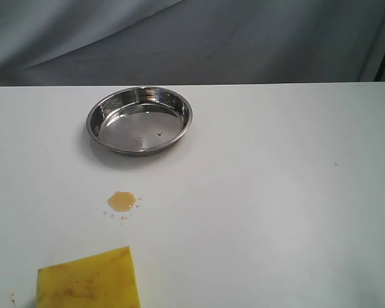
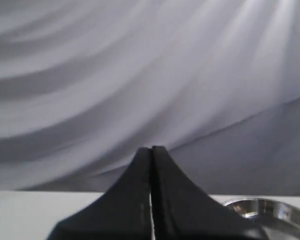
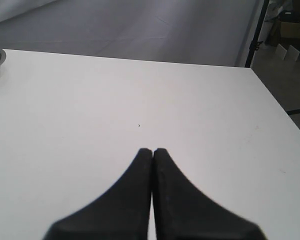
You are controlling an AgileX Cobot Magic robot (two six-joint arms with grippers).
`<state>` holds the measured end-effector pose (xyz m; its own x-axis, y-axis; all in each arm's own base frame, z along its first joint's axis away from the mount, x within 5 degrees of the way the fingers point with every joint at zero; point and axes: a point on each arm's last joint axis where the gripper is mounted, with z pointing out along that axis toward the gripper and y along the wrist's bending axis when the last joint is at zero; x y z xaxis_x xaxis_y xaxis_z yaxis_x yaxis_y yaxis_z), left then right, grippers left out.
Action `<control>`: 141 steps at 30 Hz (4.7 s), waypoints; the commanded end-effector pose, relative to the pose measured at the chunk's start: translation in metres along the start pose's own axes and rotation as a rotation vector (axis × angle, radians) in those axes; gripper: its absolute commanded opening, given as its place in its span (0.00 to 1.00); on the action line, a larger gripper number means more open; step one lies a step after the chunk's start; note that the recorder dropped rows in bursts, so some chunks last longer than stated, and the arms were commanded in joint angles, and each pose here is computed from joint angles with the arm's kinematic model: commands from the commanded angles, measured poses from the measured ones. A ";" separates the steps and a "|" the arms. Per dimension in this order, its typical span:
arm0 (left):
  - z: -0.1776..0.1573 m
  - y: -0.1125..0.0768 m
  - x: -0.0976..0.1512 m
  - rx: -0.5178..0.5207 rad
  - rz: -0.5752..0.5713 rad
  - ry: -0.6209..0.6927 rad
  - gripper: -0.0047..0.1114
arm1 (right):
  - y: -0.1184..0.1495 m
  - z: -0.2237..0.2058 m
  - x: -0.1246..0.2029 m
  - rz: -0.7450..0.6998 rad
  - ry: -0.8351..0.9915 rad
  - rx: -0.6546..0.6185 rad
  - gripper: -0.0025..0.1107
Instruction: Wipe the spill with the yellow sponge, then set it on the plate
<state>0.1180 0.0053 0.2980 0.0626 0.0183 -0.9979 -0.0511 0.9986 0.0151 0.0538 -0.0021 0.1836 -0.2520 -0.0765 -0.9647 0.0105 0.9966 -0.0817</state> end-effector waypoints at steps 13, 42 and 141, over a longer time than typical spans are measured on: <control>0.050 -0.006 -0.003 0.055 -0.008 0.369 0.04 | 0.000 0.000 0.001 -0.002 -0.005 0.001 0.02; 0.084 -0.133 0.014 0.922 0.338 1.072 0.05 | 0.000 0.000 0.001 -0.002 -0.005 0.001 0.02; 0.048 -0.135 0.096 1.002 0.549 1.264 0.94 | 0.000 0.000 0.001 -0.002 -0.005 0.001 0.02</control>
<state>0.1815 -0.1261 0.2111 -0.5601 0.7855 -0.2631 0.8273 0.5469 -0.1285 0.0538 -0.0021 0.1836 -0.2520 -0.0765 -0.9647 0.0105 0.9966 -0.0817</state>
